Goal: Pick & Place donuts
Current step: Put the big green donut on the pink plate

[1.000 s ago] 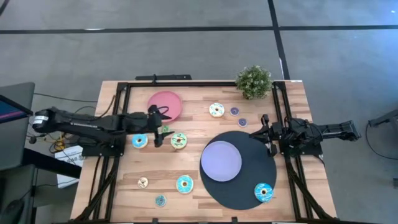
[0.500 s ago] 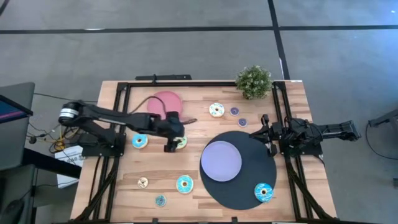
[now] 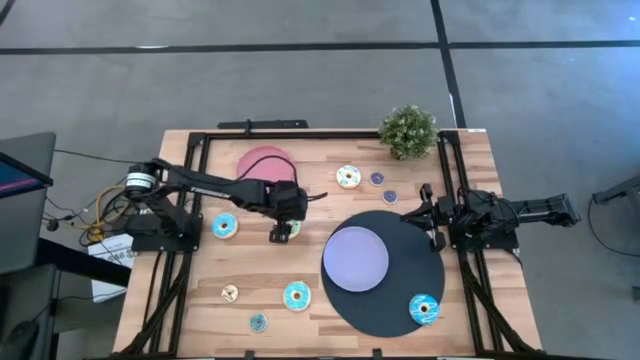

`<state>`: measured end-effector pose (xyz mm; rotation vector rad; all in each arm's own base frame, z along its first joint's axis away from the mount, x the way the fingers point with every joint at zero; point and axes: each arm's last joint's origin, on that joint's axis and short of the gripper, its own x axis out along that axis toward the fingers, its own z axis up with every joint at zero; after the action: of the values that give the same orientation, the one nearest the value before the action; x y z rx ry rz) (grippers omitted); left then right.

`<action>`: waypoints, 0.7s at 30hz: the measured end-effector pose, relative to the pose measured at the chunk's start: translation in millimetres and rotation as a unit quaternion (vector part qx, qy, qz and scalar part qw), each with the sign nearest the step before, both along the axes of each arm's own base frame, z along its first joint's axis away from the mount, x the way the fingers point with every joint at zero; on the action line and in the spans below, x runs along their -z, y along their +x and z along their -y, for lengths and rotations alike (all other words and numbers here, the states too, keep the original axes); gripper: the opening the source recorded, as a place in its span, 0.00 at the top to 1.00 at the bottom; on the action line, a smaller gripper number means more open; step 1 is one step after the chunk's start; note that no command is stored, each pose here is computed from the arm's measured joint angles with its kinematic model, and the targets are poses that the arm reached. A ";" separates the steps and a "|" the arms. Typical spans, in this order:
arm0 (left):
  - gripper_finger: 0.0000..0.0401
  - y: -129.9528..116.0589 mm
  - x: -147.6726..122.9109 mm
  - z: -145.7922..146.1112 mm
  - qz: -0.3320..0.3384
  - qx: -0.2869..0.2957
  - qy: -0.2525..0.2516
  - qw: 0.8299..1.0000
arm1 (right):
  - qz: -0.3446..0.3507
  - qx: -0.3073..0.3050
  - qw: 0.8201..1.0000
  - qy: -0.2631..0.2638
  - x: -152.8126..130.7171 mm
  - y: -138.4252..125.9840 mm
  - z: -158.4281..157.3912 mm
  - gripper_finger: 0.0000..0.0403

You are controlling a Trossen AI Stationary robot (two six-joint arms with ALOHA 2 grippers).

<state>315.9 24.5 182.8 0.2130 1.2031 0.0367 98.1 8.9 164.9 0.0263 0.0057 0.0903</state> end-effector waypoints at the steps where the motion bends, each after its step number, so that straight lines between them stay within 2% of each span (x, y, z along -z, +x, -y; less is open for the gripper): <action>1: 0.34 0.0 0.0 -1.9 0.001 0.001 -0.008 1.000 | 0.000 0.000 1.000 0.000 0.1 0.0 0.0 1.00; 5: 0.41 -0.5 0.1 -7.7 0.002 -0.003 -0.023 1.000 | 0.000 0.000 1.000 0.000 0.1 0.0 0.0 1.00; 9: 0.44 -1.5 1.8 -9.8 0.002 -0.003 -0.027 1.000 | 0.000 0.000 1.000 0.000 0.1 0.0 0.0 1.00; 15: 0.43 -1.3 1.7 -10.4 0.003 -0.004 -0.026 1.000 | 0.000 0.000 1.000 0.000 0.1 0.0 0.0 1.00; 21: 0.38 -1.2 1.7 -10.6 0.004 -0.006 -0.022 1.000 | 0.000 0.000 1.000 0.000 0.1 0.0 0.0 1.00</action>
<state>314.7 35.1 181.1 0.1660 1.1958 0.0219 98.1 8.9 164.8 0.0263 0.0060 0.0903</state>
